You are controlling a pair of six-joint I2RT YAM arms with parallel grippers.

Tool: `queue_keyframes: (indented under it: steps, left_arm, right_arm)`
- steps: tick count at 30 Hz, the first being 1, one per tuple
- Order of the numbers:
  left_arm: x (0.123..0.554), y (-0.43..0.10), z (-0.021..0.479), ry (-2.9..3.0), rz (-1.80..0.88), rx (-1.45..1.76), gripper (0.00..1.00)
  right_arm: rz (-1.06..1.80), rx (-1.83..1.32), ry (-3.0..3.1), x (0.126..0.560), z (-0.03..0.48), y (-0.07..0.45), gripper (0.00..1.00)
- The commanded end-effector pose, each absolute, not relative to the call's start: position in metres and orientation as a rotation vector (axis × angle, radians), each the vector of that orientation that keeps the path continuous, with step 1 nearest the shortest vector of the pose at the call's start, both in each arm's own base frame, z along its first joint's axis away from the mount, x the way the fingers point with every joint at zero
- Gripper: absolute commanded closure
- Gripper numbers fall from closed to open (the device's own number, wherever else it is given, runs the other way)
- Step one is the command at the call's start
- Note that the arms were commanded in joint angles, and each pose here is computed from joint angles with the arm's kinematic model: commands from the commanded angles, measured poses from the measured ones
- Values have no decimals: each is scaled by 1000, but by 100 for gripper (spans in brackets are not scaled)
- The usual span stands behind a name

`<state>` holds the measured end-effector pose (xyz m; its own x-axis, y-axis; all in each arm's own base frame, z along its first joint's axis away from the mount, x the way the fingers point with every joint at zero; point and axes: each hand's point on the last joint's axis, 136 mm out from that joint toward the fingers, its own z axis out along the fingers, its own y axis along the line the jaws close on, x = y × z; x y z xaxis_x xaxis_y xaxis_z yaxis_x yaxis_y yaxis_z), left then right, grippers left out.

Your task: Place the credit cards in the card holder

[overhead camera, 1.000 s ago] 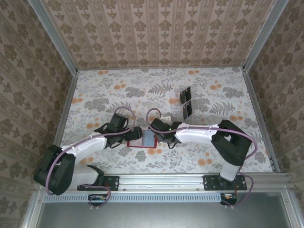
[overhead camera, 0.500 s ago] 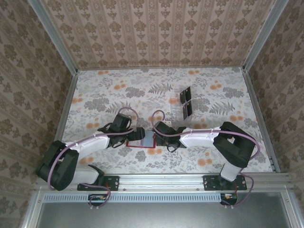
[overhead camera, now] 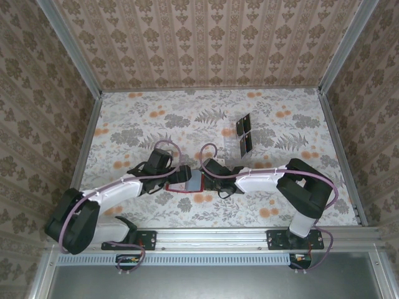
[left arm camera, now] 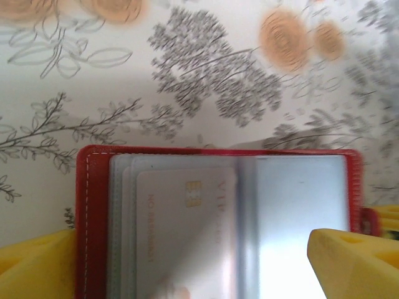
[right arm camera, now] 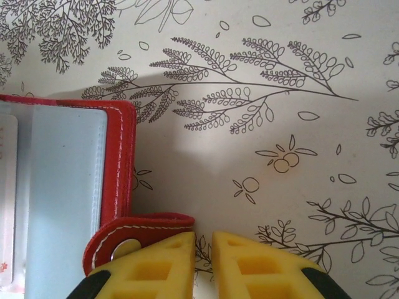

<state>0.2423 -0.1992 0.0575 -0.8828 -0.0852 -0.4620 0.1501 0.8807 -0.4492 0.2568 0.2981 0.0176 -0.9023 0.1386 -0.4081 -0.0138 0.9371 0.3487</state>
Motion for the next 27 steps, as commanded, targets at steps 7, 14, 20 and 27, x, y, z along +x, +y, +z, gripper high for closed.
queue_keyframes:
  steps: [7,14,20,27]
  left_arm:
    - [231,-234,110,2387,-926,56,0]
    - [220,-259,115,2355,-973,106,0]
    - [218,-272,104,2372,-964,133,0]
    - [216,-276,84,2404,-934,144,0]
  right_arm:
    - [510,99,2702,255,-2,300,83]
    - [536,95,2683,261,14,297,82]
    - [530,157,2608,269,49,270,73]
    - [516,213,2567,266,64,238,71]
